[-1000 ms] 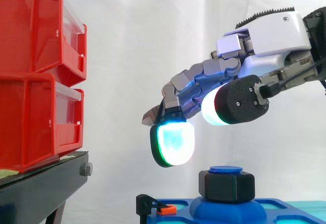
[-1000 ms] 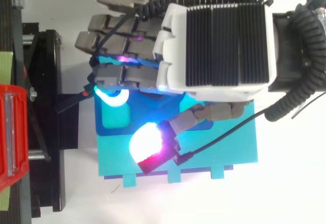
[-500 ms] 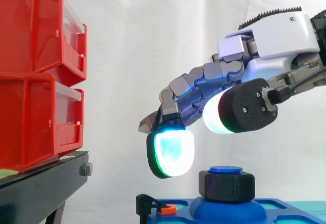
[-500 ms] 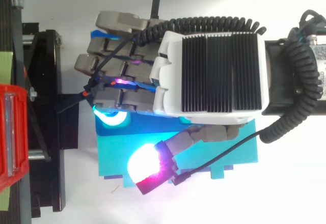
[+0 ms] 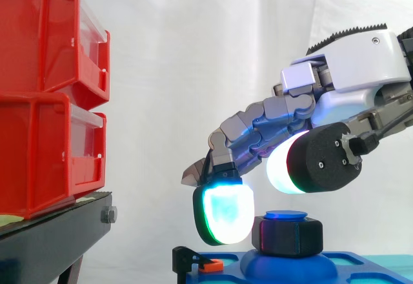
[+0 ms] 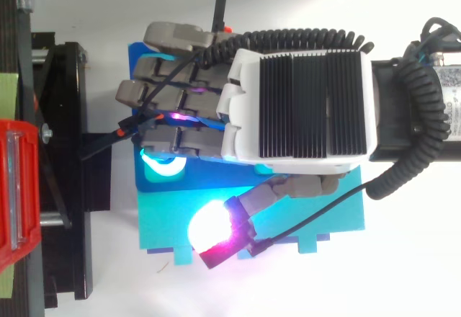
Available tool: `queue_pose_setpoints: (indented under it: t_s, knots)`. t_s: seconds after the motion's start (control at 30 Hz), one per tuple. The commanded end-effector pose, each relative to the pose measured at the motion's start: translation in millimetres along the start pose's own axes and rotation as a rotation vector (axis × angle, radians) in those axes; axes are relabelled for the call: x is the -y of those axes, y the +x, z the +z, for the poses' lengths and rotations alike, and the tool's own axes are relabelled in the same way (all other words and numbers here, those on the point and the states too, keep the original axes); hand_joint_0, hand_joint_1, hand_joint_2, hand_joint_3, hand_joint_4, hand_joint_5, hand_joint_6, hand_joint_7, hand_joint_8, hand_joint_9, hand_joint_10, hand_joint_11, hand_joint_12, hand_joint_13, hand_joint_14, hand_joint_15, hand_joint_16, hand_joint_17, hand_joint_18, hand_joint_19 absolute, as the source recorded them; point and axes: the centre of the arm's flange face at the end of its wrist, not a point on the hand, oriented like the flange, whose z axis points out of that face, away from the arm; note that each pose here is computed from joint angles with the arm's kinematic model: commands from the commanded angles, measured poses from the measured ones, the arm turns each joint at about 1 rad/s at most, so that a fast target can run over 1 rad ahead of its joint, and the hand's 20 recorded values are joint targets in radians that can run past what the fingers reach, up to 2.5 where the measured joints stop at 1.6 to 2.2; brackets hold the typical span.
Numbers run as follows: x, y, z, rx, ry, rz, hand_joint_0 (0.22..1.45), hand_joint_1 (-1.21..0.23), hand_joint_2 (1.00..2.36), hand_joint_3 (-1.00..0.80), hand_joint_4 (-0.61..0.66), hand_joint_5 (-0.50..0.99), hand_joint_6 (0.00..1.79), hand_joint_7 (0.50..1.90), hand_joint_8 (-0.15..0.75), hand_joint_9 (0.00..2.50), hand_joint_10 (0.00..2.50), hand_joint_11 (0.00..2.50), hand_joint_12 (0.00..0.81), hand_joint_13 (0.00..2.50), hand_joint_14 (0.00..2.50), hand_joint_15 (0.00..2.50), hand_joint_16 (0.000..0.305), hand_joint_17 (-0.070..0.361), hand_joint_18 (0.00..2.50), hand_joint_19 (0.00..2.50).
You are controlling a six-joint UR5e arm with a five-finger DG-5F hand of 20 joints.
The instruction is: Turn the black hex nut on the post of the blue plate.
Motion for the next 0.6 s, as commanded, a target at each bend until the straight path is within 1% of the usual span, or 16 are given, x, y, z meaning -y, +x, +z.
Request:
queue_pose_setpoints:
  t_s: [0.0, 0.17, 0.2, 0.47, 0.57]
  knots:
    - [4.1, 1.1, -2.1, -0.016, -0.005, -0.004, 0.49, -0.33, 1.0, -0.5, 0.2, -0.21, 0.5, 1.08, 0.239, 0.26, 0.0, 0.0, 0.359, 0.28, 0.0, 0.04, 0.057, 0.129, 0.1, 0.09]
    - [7.6, -0.1, -3.7, -0.022, -0.016, -0.004, 0.49, -0.33, 1.0, -0.5, 0.19, -0.21, 0.5, 1.08, 0.239, 0.26, 0.0, 0.0, 0.36, 0.28, 0.0, 0.05, 0.057, 0.128, 0.1, 0.09]
    - [11.5, 0.3, -3.9, -0.024, -0.017, -0.003, 0.49, -0.33, 1.0, -0.5, 0.19, -0.21, 0.5, 1.08, 0.238, 0.26, 0.0, 0.0, 0.359, 0.28, 0.0, 0.04, 0.057, 0.128, 0.1, 0.08]
    - [23.3, -1.6, -6.3, -0.026, -0.023, -0.005, 0.49, -0.33, 1.0, -0.5, 0.2, -0.21, 0.5, 1.08, 0.239, 0.26, 0.0, 0.0, 0.359, 0.28, 0.0, 0.05, 0.057, 0.128, 0.1, 0.08]
    - [31.7, -2.6, -8.4, -0.032, -0.026, -0.007, 0.49, -0.33, 1.0, -0.5, 0.2, -0.21, 0.5, 1.08, 0.239, 0.26, 0.0, 0.0, 0.358, 0.28, 0.0, 0.05, 0.057, 0.128, 0.1, 0.09]
